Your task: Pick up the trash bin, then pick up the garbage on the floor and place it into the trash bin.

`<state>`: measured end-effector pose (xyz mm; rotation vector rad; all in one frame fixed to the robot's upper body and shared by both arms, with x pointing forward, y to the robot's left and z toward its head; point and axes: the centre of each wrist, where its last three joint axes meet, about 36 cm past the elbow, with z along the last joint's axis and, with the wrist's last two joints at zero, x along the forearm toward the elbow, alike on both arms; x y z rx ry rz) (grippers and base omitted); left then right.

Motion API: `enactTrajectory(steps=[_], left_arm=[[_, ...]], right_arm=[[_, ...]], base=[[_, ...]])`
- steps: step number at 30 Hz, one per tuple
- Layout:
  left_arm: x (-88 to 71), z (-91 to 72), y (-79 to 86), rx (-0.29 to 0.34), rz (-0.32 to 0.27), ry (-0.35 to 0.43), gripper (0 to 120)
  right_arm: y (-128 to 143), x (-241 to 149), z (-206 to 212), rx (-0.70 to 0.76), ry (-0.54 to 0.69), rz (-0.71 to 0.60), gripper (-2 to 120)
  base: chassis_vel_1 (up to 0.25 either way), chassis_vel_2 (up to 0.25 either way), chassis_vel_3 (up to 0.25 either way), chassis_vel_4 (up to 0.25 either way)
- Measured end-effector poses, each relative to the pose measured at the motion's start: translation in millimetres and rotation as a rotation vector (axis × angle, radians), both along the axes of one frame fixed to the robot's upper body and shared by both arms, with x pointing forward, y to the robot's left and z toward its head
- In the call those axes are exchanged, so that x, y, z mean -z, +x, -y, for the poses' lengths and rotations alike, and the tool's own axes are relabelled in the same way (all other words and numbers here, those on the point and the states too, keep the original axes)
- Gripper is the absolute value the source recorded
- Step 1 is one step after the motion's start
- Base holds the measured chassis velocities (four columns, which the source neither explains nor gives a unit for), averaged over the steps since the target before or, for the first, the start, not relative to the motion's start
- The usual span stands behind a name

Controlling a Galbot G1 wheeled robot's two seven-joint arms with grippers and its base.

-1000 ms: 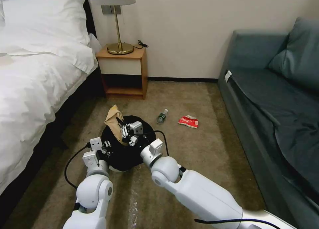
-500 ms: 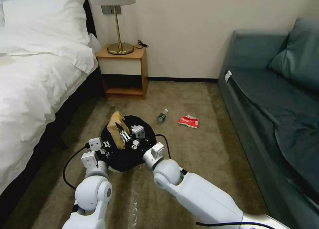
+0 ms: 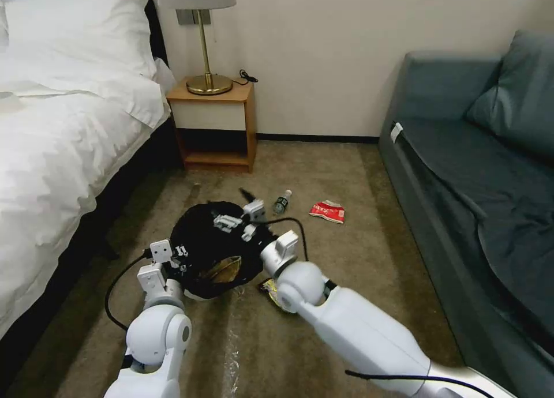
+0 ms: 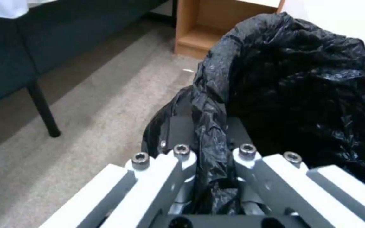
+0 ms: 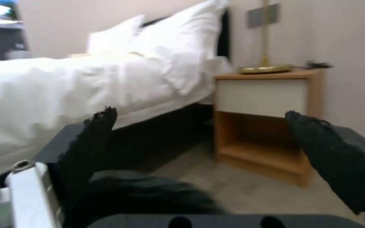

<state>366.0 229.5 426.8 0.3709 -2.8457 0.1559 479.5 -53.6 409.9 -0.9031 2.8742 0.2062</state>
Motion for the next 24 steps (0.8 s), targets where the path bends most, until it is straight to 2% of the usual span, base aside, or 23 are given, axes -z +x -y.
enactTrajectory(steps=[5, 8, 9, 10, 13, 15, 18, 20, 24], left_arm=[[-0.5, -3.7, 0.5, -0.007, 0.005, 0.0, 4], [-2.1, -8.3, 1.0, -0.014, 0.01, -0.002, 4], [-2.1, -8.3, 1.0, -0.014, 0.01, -0.002, 4], [-4.2, -11.5, 1.3, -0.019, 0.016, 0.0, 4], [-6.3, -14.6, 1.4, -0.023, 0.021, -0.001, 4], [-6.5, -15.1, 1.5, -0.023, 0.022, -0.002, 4], [-7.6, -15.2, 2.5, -0.024, 0.025, -0.003, 4], [-8.7, -12.9, 4.1, -0.02, 0.029, -0.007, 4], [-8.7, -8.7, 4.9, -0.011, 0.029, -0.01, 4]], right_arm=[[15, 11, 21, 0.078, -0.048, -0.037, 100], [26, 44, 55, 0.131, -0.156, -0.107, 100], [26, 44, 55, 0.131, -0.156, -0.107, 100], [26, 59, 78, 0.113, -0.224, -0.147, 100], [18, 80, 102, 0.104, -0.294, -0.194, 100], [15, 84, 107, 0.099, -0.311, -0.208, 100], [6, 97, 122, 0.053, -0.352, -0.255, 100], [0, 107, 132, -0.029, -0.376, -0.279, 100], [-10, 125, 135, -0.13, -0.41, -0.289, 100]], base=[[0.0, 0.0, 0.0, 0.0], [0.0, 0.0, 0.0, 0.0], [0.0, 0.0, 0.0, 0.0], [0.0, 0.0, 0.0, 0.0], [0.0, 0.0, 0.0, 0.0], [0.0, 0.0, 0.0, 0.0], [0.0, 0.0, 0.0, 0.0], [0.0, 0.0, 0.0, 0.0], [0.0, 0.0, 0.0, 0.0]])
